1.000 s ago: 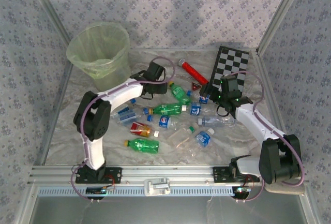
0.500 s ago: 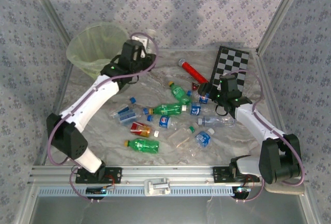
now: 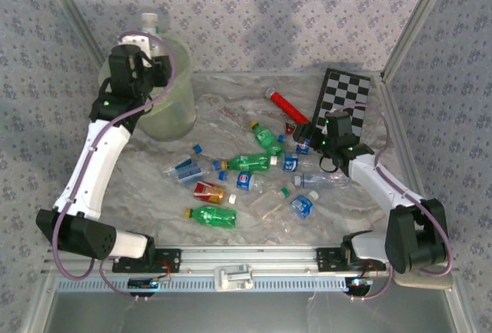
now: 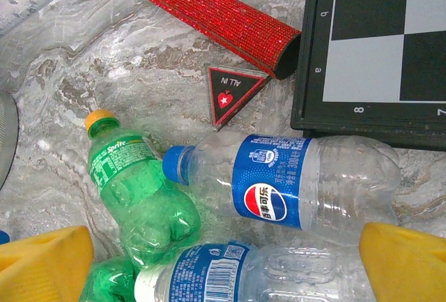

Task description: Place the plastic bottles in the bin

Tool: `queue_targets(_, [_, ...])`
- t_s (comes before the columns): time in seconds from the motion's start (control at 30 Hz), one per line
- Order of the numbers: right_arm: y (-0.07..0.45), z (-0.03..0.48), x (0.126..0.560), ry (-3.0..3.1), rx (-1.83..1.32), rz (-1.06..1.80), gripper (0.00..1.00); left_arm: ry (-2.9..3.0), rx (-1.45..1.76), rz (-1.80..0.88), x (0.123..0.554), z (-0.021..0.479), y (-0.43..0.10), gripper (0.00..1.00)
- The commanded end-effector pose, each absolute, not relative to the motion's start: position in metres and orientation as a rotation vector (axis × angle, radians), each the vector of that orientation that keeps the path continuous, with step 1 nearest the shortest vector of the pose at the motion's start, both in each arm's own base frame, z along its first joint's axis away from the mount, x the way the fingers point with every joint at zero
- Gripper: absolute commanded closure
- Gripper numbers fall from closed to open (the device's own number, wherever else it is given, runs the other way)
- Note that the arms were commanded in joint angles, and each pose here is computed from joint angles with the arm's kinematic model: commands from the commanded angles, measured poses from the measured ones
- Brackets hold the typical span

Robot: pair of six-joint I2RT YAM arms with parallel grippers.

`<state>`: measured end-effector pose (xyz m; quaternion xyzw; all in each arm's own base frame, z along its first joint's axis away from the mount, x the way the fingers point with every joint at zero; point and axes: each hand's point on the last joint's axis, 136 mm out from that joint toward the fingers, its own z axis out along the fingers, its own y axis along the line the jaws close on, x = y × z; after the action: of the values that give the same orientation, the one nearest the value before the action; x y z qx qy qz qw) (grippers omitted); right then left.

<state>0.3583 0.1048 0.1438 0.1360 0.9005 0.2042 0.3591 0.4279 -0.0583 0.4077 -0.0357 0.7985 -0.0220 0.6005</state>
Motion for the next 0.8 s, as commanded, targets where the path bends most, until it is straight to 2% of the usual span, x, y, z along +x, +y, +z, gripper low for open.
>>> queue_targets(0.0, [0.108,0.153,0.361,2.312,0.335,0.53,0.0,1.829,-0.107,-0.061,0.435,0.411,-0.044,0.53])
queue_targets(0.77, [0.094,0.158,0.346,2.307,0.339,0.453,0.0,2.103,-0.176,-0.007,0.496,0.326,-0.021,0.5])
